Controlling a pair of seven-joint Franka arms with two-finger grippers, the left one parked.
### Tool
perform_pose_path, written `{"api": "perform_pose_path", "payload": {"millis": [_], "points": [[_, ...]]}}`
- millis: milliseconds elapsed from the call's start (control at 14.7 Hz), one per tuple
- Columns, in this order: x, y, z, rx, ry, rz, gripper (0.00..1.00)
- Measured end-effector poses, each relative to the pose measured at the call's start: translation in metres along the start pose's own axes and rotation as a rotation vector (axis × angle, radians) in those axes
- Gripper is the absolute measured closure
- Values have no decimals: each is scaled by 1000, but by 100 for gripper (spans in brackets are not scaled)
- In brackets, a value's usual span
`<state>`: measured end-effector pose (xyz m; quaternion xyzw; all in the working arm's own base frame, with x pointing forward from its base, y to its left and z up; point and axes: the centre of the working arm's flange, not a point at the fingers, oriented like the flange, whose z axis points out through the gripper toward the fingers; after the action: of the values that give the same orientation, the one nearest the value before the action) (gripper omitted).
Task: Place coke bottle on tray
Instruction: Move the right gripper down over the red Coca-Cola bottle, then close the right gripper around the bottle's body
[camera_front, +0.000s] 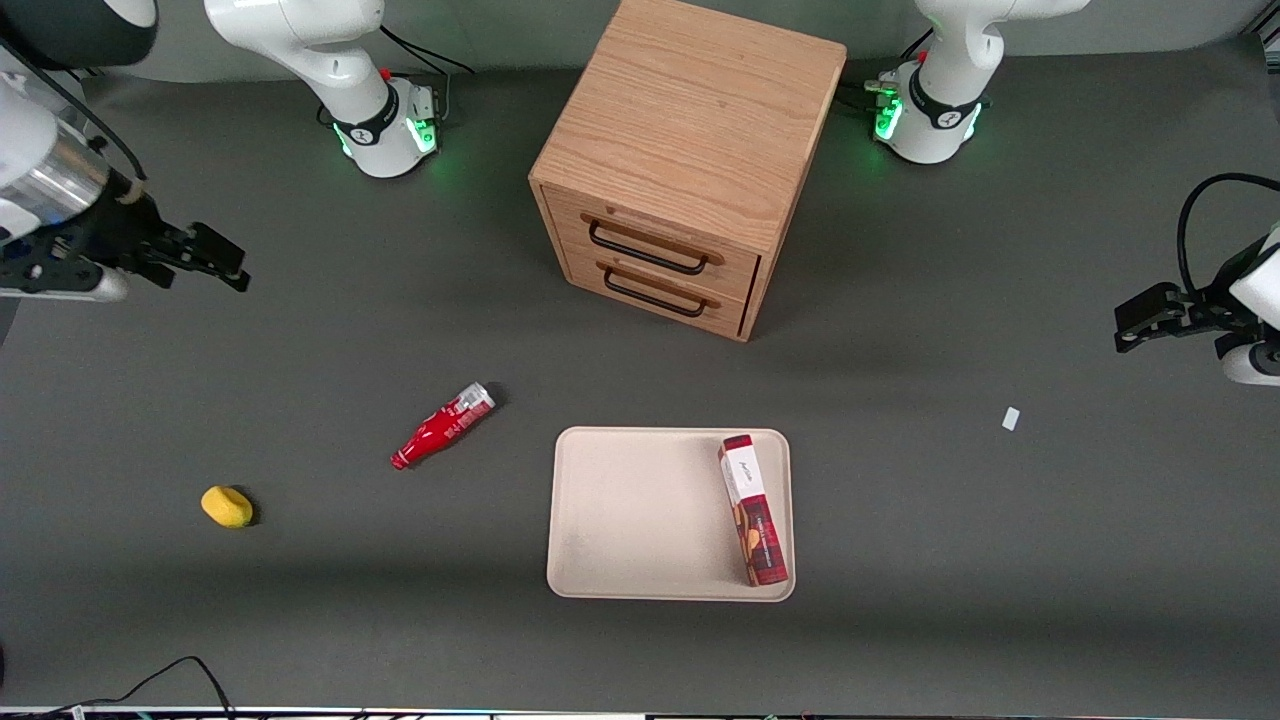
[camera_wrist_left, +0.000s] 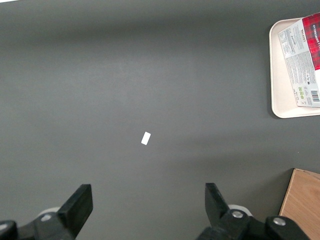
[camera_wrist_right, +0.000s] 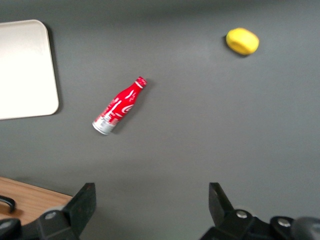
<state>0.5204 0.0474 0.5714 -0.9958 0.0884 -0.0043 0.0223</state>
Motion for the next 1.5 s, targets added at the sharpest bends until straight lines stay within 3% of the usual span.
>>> {"api": "perform_pose_path", "payload": {"millis": [272,680,1019,1495], "points": [[28,-32,60,60,-64,222,0],[50,-99,178,18,-118,564,0],[56,-127,285,-81,-100,704,0],[55,-128,381,-102,-112,757,0]]}}
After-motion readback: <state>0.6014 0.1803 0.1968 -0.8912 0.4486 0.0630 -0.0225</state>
